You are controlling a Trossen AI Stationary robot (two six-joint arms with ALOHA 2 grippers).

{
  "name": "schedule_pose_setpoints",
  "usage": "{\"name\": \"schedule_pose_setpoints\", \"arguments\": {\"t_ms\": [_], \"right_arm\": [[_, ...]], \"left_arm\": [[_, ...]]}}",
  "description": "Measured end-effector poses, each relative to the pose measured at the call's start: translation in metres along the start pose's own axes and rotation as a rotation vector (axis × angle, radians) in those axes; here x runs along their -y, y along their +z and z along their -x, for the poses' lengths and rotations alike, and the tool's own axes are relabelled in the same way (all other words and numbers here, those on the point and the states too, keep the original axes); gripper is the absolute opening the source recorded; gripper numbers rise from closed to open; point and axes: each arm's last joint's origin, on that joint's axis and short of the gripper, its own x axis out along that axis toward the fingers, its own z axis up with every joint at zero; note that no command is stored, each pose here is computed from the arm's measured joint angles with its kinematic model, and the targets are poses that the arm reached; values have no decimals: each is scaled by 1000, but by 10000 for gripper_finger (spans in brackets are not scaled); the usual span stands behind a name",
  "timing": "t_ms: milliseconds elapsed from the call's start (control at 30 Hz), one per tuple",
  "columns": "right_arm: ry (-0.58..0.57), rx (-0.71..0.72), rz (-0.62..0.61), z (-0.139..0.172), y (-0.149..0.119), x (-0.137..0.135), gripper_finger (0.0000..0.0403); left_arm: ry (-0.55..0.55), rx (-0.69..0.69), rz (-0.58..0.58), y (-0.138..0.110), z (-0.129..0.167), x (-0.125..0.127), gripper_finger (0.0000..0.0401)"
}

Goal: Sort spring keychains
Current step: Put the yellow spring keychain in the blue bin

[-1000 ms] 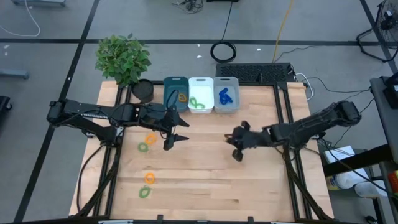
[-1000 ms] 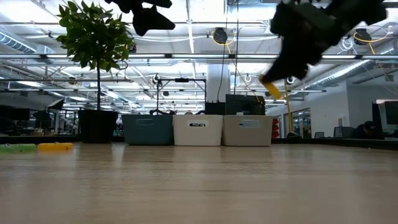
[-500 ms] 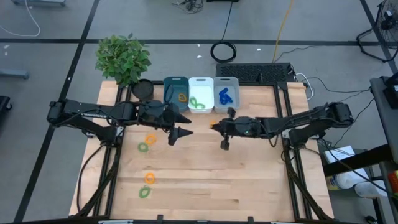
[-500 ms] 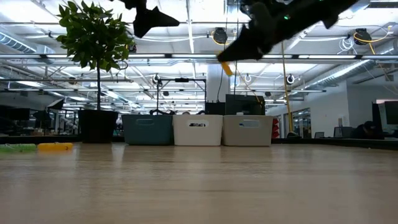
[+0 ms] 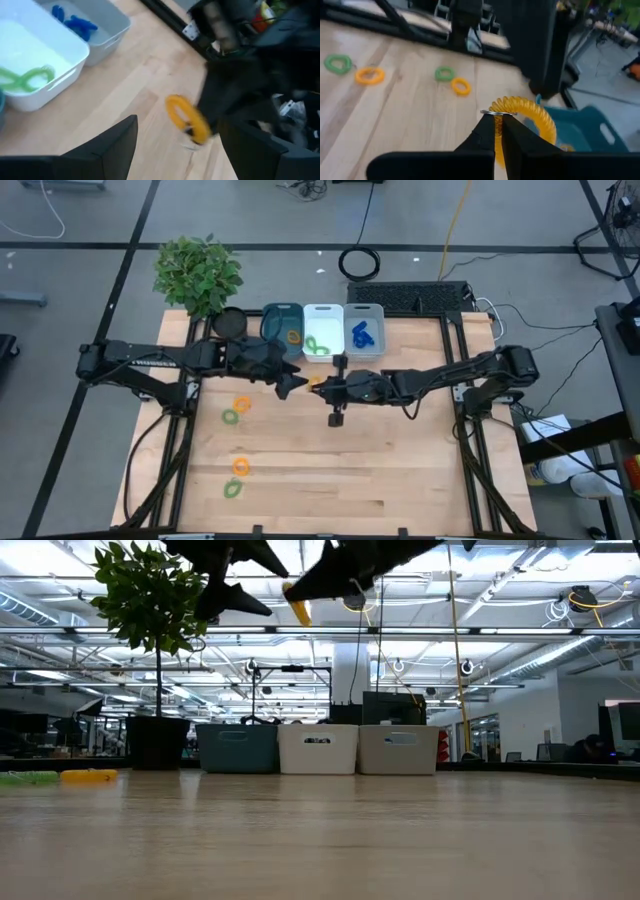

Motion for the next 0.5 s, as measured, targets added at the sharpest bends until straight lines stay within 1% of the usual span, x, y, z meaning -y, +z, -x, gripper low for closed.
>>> {"name": "schedule_pose_setpoints", "arguments": {"t_ms": [167,333,500], "right_arm": [[-5,32,16,-4,12,1,0],[-12,76,27,-7,17,0,0],[-15,99,42,-7,19,0,0]], "left_arm": [[8,-7,11,0,0,-1,285],[-6,6,14,1,1,0,284],[-28,-8,17,0,1,2,284]]}}
